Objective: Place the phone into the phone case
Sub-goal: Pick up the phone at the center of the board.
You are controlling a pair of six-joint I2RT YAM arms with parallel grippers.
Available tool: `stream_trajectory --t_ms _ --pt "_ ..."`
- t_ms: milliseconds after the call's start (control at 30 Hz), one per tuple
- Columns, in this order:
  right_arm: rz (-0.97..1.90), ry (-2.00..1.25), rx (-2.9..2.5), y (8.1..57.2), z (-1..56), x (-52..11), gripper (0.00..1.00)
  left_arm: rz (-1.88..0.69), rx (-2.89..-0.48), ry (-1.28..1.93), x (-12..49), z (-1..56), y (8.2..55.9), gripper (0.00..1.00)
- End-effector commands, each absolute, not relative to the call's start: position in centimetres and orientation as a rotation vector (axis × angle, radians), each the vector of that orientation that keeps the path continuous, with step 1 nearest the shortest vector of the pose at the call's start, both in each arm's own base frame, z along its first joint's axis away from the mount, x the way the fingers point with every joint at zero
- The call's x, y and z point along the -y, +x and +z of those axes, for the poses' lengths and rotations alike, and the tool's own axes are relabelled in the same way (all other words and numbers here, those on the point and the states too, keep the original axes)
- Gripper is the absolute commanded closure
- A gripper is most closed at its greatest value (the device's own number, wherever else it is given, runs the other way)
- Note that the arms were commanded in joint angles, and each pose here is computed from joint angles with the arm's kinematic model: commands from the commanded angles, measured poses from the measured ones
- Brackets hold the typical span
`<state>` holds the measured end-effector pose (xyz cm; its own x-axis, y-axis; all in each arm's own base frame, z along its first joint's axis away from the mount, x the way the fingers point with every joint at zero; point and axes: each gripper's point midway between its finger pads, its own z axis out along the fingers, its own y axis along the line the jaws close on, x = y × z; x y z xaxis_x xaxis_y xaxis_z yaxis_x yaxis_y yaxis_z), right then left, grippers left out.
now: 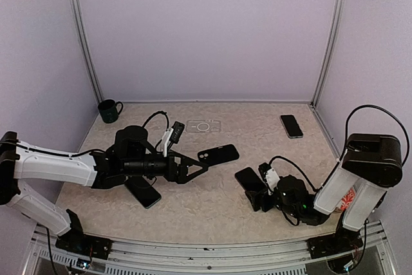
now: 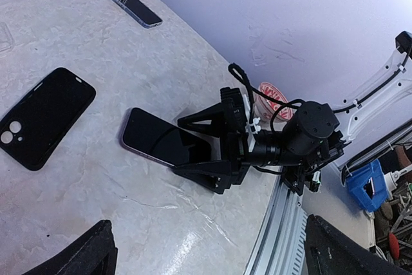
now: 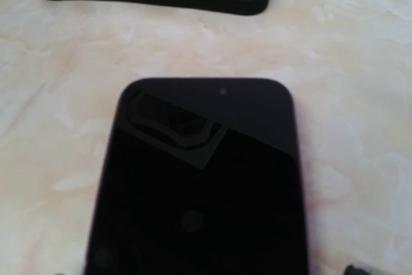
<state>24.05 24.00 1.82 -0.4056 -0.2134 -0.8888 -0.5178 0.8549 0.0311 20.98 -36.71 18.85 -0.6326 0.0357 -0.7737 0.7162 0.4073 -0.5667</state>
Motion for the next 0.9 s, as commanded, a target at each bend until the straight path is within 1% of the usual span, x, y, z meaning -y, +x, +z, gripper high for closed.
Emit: stream_trajectory --t_ms 0,333,433,733,867 --pt "0.302 -0.586 -2.121 22.1 -1.6 -21.8 0.11 -1.250 -1.961 0.650 37.0 19.2 21.4 0.01" --pt "0.420 -0.684 -2.163 20.3 -3.5 -23.0 0.15 -1.240 -1.967 0.660 37.1 19.3 21.5 0.01" --pt "0.446 -0.722 -2.172 19.9 -3.7 -23.5 0.21 -1.239 -1.963 0.657 37.0 19.6 21.7 0.01" --pt "0.429 -0.740 -2.195 20.1 -4.1 -23.9 0.33 -1.247 -1.965 0.655 37.3 19.5 21.7 0.01" --pt "0.423 -0.752 -2.197 20.2 -4.2 -24.2 0.36 -1.242 -1.966 0.651 37.2 19.5 21.8 0.01"
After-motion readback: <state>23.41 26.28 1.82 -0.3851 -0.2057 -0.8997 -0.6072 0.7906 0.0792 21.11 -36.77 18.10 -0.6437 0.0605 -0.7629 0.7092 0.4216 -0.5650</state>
